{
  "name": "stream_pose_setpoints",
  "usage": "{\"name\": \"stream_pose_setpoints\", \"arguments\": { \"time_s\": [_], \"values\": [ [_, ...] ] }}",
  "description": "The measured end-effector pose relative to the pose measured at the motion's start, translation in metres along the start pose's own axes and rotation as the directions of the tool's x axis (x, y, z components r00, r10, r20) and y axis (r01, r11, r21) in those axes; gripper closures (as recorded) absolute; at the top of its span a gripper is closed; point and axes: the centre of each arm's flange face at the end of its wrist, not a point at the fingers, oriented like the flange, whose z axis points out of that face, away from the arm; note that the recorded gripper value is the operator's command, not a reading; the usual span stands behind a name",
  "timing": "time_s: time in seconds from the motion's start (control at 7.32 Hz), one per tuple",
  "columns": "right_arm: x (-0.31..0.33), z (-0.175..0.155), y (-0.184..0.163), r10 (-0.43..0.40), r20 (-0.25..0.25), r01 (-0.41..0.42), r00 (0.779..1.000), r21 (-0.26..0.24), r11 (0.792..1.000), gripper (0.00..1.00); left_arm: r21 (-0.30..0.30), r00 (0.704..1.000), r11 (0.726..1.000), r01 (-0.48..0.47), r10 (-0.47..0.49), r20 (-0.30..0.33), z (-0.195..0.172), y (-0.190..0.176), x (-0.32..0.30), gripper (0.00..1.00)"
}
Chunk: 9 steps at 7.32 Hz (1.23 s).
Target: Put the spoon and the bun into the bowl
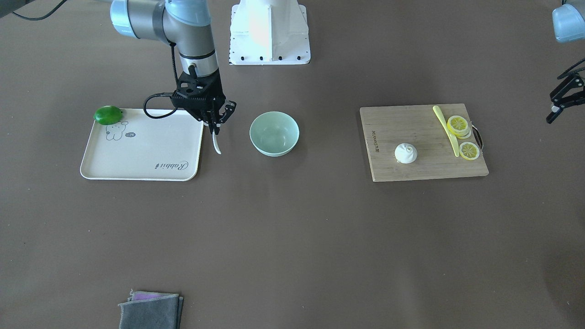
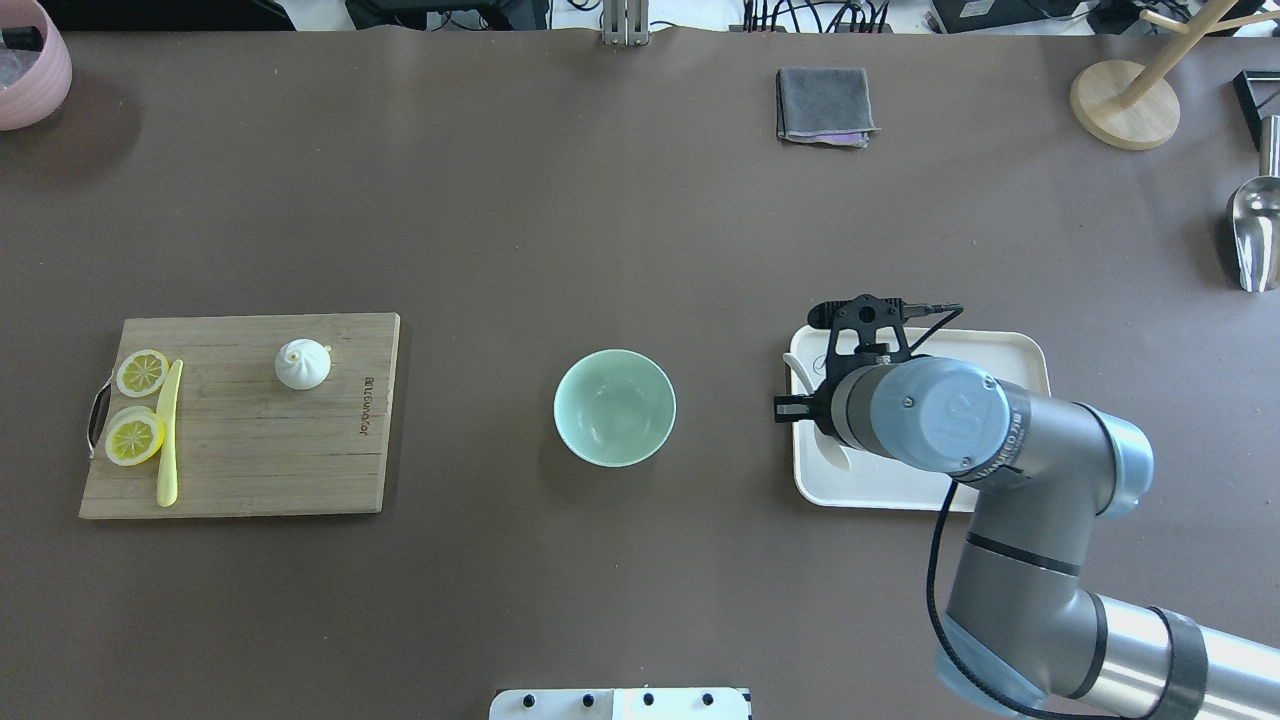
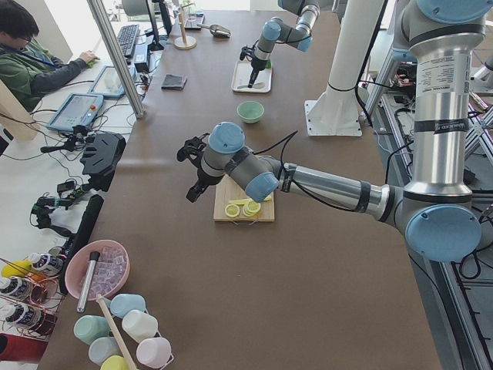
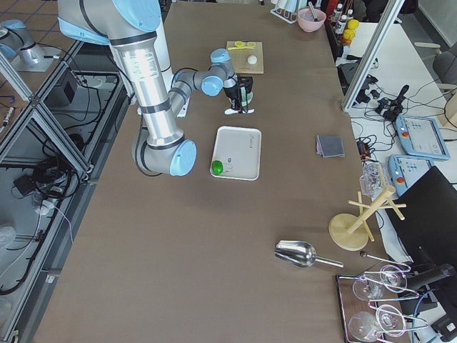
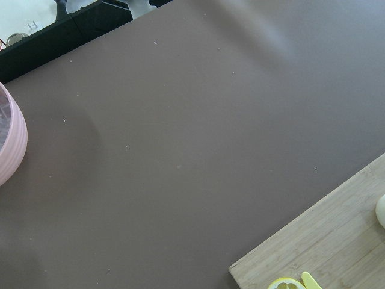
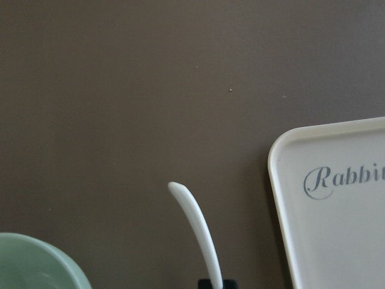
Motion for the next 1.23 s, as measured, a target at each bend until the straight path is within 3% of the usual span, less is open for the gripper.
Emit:
{"name": "stream_pose_setpoints", "arguments": {
  "time_s": [0.14,0.27,0.55,0.68,0.96,1.09,1.23],
  "values": [
    [-0.033,-0.012,0.005,0.112,0.002,-0.112,0.994,0.024,0.993,1.00,-0.003,1.000,1.000,-0.002,0.002,-0.003,0.002,0.000,0.002,0.01],
    [-0.064,-0.013,0.012,0.217,0.011,-0.218,0.976,0.062,0.974,1.00,-0.005,1.000,1.000,-0.004,0.004,-0.004,0.003,0.000,0.002,0.01],
    [-0.116,-0.001,0.019,0.372,0.032,-0.373,0.928,0.145,0.917,1.00,-0.006,1.000,1.000,-0.005,0.005,-0.006,0.004,0.000,0.002,0.01],
    [-0.129,0.006,0.022,0.411,0.040,-0.411,0.911,0.180,0.894,1.00,-0.007,1.000,1.000,-0.005,0.005,-0.006,0.005,0.001,0.003,0.01],
    [-0.135,0.011,0.028,0.426,0.053,-0.427,0.903,0.214,0.879,0.99,-0.008,1.000,1.000,-0.005,0.005,-0.007,0.005,0.001,0.003,0.01],
    [-0.135,0.012,0.029,0.426,0.055,-0.427,0.903,0.218,0.877,0.59,-0.008,1.000,1.000,-0.005,0.005,-0.008,0.005,0.001,0.003,0.01],
    [-0.135,0.012,0.030,0.426,0.057,-0.427,0.903,0.219,0.877,0.39,-0.008,1.000,1.000,-0.005,0.005,-0.008,0.005,0.001,0.003,0.01]
  ]
}}
